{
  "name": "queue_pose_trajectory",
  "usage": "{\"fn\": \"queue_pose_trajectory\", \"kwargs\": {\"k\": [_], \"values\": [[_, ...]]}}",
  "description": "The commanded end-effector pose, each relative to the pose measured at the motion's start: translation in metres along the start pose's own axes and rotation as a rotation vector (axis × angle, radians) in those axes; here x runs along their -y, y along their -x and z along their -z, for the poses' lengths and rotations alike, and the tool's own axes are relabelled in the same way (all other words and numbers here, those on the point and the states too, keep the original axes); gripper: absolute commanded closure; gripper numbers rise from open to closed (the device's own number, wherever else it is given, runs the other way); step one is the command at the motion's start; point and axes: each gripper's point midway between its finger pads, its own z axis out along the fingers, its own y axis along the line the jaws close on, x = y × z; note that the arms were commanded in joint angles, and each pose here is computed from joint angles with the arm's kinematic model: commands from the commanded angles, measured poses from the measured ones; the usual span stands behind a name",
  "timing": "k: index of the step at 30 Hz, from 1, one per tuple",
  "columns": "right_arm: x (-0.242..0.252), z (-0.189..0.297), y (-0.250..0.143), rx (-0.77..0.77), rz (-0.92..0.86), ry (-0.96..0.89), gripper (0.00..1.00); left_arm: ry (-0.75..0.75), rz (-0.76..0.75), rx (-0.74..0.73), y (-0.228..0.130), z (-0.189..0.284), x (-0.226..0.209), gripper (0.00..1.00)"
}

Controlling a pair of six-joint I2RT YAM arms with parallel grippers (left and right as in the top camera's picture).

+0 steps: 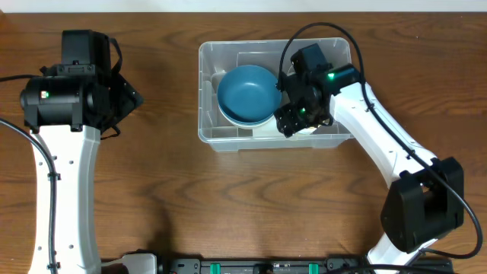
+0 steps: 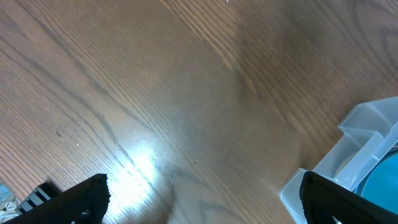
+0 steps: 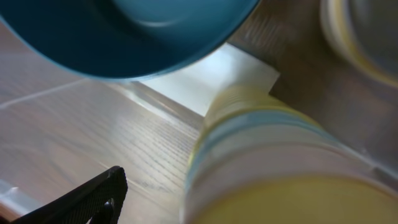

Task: Pack container
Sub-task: 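Raise the right gripper out of the bin and move it right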

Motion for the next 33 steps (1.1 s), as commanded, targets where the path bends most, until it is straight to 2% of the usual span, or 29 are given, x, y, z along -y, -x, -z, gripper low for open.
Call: {"fn": "queue_pose_trajectory", "kwargs": {"k": [1, 13, 23, 28, 33], "values": [[-0.001, 0.017, 0.018, 0.054, 0.035, -0.013, 0.23, 0.0, 0.021, -0.004, 0.001, 0.0, 0.0, 0.02], [-0.007, 0.055, 0.04, 0.123, 0.05, -0.017, 0.23, 0.01, 0.014, -0.025, -0.005, -0.007, -0.001, 0.02], [-0.011, 0.085, 0.055, 0.182, 0.033, -0.019, 0.17, 0.011, 0.014, -0.025, -0.005, -0.007, -0.001, 0.02], [0.0, 0.11, 0.064, 0.229, -0.04, -0.037, 0.16, 0.011, 0.014, -0.025, -0.005, -0.007, -0.001, 0.02], [0.034, 0.132, 0.064, 0.26, -0.183, -0.115, 0.14, 0.011, 0.014, -0.025, -0.005, -0.007, -0.001, 0.02]]}}
